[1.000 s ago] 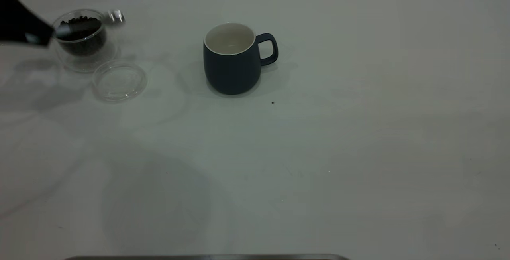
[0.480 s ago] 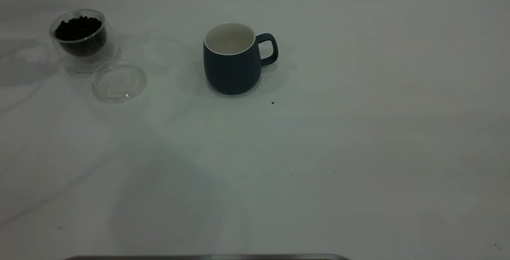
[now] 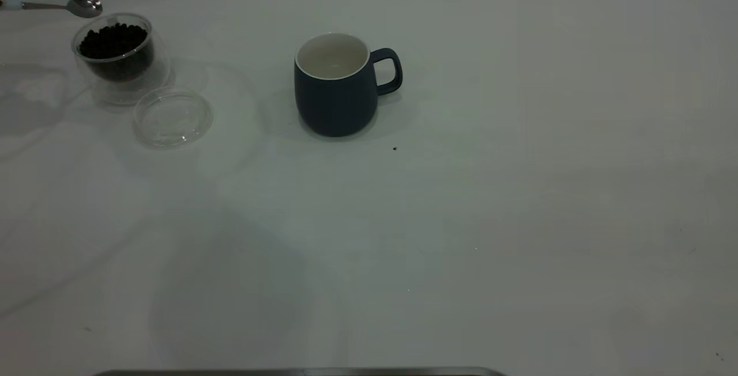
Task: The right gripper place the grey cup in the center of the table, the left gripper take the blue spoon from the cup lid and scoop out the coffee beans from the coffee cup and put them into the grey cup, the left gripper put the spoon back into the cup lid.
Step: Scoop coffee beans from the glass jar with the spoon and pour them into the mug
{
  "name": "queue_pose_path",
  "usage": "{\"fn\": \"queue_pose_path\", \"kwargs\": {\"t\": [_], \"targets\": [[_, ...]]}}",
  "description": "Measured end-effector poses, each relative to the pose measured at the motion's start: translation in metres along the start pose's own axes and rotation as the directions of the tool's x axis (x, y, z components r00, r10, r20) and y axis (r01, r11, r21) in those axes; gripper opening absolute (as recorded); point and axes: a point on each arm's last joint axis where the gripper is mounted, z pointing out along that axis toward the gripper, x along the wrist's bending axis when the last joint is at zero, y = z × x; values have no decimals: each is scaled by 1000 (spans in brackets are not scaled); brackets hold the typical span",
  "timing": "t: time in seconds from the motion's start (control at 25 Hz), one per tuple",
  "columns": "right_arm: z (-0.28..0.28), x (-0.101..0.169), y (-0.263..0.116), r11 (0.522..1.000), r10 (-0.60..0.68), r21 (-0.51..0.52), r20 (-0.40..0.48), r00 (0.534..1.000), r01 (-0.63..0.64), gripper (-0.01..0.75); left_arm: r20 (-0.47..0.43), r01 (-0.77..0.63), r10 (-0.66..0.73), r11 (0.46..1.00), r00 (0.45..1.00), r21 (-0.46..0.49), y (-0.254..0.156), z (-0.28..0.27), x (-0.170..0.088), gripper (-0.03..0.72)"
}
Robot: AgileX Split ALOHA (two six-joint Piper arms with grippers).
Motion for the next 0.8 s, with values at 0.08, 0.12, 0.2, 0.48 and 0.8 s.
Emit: {"fn": "queue_pose_path", "kwargs": {"t": [0.08, 0.12, 0.2, 0.48, 0.8], "targets": [[0, 0, 0, 1000, 0, 0, 0, 1000, 0, 453, 1, 16, -16, 1000, 1000, -2, 0, 0, 0, 133], [0, 0, 0, 1000, 0, 0, 0, 1000, 0, 453, 2, 29, -29, 1000, 1000, -3, 0, -1, -1, 133], [0, 0, 0, 1000, 0, 0, 0, 1000, 0, 453, 5, 50, -50, 999, 999, -11, 1, -3, -3, 133], [0, 0, 0, 1000, 0, 0, 0, 1000, 0, 453, -26, 52, -56, 992, 998, -119, 3, -53, -36, 133], [0, 0, 0, 1000, 0, 0, 0, 1000, 0, 453, -55, -31, 23, 988, 998, -149, -39, -97, -104, 133]]}}
